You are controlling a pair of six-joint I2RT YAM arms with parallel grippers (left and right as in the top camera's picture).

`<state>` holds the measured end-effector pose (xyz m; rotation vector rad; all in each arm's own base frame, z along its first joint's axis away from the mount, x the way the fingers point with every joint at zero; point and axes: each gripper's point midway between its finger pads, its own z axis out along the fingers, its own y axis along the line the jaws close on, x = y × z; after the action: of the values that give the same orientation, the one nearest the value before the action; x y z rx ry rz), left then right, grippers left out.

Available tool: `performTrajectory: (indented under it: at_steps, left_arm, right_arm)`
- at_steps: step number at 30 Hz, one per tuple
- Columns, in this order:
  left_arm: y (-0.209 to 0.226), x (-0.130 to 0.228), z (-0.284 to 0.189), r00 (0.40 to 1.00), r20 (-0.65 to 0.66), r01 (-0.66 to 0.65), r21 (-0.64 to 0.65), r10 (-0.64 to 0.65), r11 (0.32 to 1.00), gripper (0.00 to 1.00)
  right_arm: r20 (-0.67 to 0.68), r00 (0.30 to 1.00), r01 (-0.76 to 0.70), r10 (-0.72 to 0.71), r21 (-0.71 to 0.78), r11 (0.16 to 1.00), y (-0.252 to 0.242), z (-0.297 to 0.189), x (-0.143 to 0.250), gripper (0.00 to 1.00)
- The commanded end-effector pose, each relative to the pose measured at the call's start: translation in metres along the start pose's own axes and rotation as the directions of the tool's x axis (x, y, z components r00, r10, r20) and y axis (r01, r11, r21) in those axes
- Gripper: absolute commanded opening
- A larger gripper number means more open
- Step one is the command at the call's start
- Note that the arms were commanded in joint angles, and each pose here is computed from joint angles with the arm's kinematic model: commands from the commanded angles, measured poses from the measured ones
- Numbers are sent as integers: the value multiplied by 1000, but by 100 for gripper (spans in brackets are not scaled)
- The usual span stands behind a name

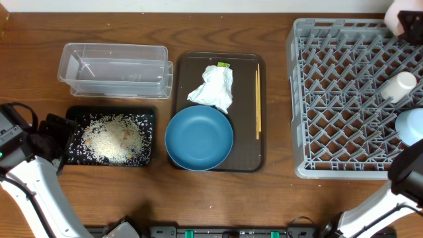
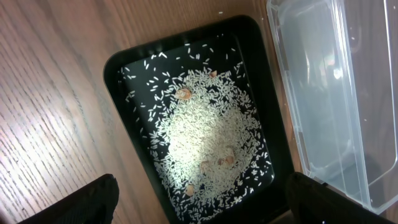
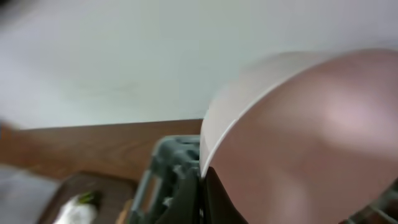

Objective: Sort waste into correct bins and load items into the dishwasher rack

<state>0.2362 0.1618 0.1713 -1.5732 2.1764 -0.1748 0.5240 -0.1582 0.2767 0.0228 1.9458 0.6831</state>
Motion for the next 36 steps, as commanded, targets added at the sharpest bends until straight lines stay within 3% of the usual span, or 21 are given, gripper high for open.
performTrajectory:
  at_steps: [1, 9, 19, 36]
  left_arm:
    - [-2, -4, -4, 1000, 11, 10, 7, -10, 1000, 89]
    - [-2, -4, -4, 1000, 11, 10, 7, -10, 1000, 89]
    - [-2, -4, -4, 1000, 11, 10, 7, -10, 1000, 89]
    - [-2, -4, -4, 1000, 11, 11, 7, -11, 1000, 89]
  right_arm:
    - [-16, 999, -49, 47, -266, 963, 20, -1, 13, 1]
    - [-50, 975, -221, 215, -262, 940, -31, 28, 39, 1]
    - [-108, 894, -445, 434, -308, 841, -72, 57, 71, 1]
    - [-108, 883, -465, 457, -350, 814, -90, 33, 71, 1]
